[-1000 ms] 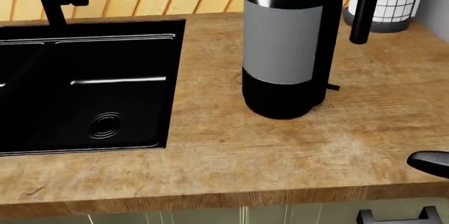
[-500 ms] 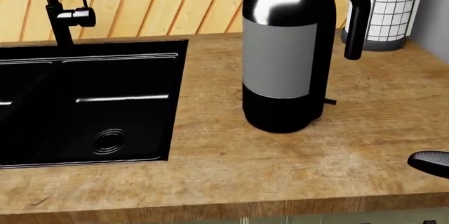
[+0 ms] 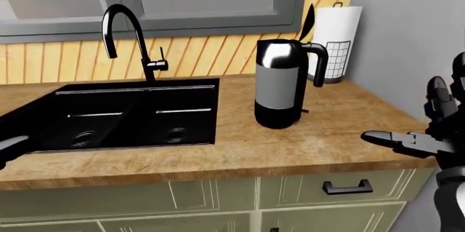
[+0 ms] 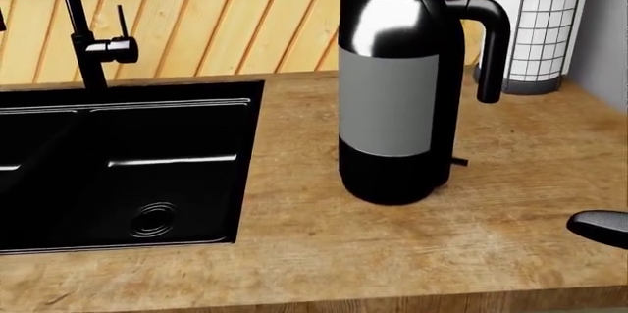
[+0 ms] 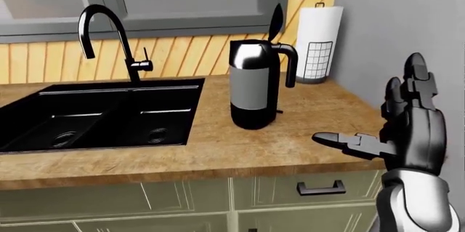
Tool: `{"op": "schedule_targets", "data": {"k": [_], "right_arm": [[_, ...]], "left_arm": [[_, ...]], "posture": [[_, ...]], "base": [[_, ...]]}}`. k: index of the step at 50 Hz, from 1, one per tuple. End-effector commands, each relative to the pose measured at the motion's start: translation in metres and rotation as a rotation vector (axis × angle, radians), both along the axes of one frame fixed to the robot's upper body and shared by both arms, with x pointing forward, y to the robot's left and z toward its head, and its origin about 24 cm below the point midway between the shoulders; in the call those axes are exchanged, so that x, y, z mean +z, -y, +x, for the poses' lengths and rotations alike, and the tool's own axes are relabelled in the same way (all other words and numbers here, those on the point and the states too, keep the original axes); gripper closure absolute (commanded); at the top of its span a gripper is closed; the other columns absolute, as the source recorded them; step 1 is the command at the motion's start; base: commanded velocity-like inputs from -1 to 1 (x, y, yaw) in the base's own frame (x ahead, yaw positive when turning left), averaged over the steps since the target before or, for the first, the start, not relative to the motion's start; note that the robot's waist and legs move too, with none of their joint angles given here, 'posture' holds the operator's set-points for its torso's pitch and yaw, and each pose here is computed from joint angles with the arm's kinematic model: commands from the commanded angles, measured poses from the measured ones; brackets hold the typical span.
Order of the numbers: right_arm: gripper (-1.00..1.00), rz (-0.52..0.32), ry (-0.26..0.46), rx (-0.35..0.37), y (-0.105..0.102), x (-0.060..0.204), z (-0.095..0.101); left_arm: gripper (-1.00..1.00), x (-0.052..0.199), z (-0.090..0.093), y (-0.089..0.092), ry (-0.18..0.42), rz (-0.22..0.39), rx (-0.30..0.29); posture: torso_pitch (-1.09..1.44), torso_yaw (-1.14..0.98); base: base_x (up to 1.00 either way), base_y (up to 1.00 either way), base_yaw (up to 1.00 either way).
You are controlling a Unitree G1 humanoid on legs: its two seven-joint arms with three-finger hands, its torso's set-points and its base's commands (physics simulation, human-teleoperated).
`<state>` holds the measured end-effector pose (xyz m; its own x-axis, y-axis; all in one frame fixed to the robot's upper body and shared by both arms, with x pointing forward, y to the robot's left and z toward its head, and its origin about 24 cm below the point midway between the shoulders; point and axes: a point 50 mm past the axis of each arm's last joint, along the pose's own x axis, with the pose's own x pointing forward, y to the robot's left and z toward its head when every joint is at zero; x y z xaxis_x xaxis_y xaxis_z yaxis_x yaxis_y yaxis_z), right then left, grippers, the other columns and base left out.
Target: Close the lid of the electric kettle.
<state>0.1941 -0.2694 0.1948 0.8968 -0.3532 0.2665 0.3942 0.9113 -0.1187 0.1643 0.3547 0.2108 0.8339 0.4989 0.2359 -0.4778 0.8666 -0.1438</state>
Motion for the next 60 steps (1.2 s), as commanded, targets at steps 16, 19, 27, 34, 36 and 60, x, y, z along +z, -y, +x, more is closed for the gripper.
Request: {"op": "schedule_targets", "data": {"k": [16,19,27,34,36,60], "right_arm": [[-1.00,-0.039,0.059,0.024,-0.007,0.010,0.001],[-1.00,-0.035,0.062,0.024,-0.006,0.010,0.001],[-1.00,-0.040,0.044,0.027,-0.007,0.009,0.002],[-1.00,-0.035,0.035,0.019,-0.005,0.010,-0.001],[-1.00,-0.055,0.029,0.014,-0.004,0.013,-0.003],[-1.00,-0.245,-0.085,0.022,0.012,0.038,0.013]], "left_arm": [[-1.00,0.012,0.003,0.008,0.043,0.046,-0.029],[-1.00,0.012,0.003,0.009,0.043,0.046,-0.034],[-1.00,0.012,0.003,0.007,0.042,0.050,-0.031],[-1.00,0.012,0.002,0.006,0.044,0.048,-0.031],[-1.00,0.012,0.002,0.007,0.044,0.049,-0.034],[-1.00,0.011,0.004,0.007,0.045,0.053,-0.038]], "posture": [[-0.55,0.00],[-0.55,0.00],[-0.55,0.00],[-0.55,0.00],[-0.55,0.00],[-0.55,0.00]], "base": [[0.00,0.00,0.00],[0.00,0.00,0.00],[0.00,0.00,0.00],[0.00,0.00,0.00],[0.00,0.00,0.00],[0.00,0.00,0.00]]}}
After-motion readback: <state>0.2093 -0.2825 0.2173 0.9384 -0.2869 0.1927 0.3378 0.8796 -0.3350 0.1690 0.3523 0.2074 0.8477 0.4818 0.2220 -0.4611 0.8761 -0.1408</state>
